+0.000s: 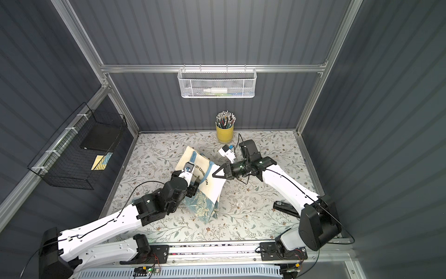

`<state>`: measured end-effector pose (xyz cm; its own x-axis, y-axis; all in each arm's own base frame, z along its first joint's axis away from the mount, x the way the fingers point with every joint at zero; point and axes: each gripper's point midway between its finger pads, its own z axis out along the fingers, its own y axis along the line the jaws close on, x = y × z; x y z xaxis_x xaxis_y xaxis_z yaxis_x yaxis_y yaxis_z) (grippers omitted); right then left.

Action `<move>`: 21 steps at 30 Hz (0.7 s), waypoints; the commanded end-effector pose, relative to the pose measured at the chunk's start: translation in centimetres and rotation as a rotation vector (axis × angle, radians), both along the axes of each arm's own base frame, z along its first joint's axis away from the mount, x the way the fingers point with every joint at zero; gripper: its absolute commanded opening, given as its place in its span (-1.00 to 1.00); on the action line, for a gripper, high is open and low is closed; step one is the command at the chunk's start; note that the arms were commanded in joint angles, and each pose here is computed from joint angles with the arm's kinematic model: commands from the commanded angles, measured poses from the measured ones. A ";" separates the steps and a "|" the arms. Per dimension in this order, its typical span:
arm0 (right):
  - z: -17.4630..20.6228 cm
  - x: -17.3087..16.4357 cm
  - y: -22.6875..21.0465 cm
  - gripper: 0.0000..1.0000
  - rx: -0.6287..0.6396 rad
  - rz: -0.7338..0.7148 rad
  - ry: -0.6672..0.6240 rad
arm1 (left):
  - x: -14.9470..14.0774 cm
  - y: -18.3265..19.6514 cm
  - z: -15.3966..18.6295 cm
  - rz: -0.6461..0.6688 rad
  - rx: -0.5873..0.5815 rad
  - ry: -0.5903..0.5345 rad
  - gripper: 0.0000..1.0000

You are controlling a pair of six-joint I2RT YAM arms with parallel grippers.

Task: Put away the canvas bag
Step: Place the canvas bag at the center of the board.

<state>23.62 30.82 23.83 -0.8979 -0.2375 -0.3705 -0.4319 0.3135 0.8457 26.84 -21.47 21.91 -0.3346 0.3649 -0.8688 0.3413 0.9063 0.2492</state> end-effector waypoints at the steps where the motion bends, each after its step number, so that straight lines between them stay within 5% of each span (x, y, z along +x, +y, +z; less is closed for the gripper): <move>1: -0.6 -1.7 -0.4 -1.00 0.018 0.038 0.012 | 0.2 -0.7 -1.4 0.000 0.035 0.044 0.51; 21: -11.8 -10.3 -3.7 -1.00 -0.198 -0.047 0.395 | 1.7 -1.7 0.8 -0.015 0.086 -0.008 0.61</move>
<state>14.11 27.47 12.03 -0.9677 -0.2508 0.0235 -0.1038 0.4820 0.8700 28.21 -23.13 21.71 -0.3335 0.4359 -0.8359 0.3571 0.8790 0.3159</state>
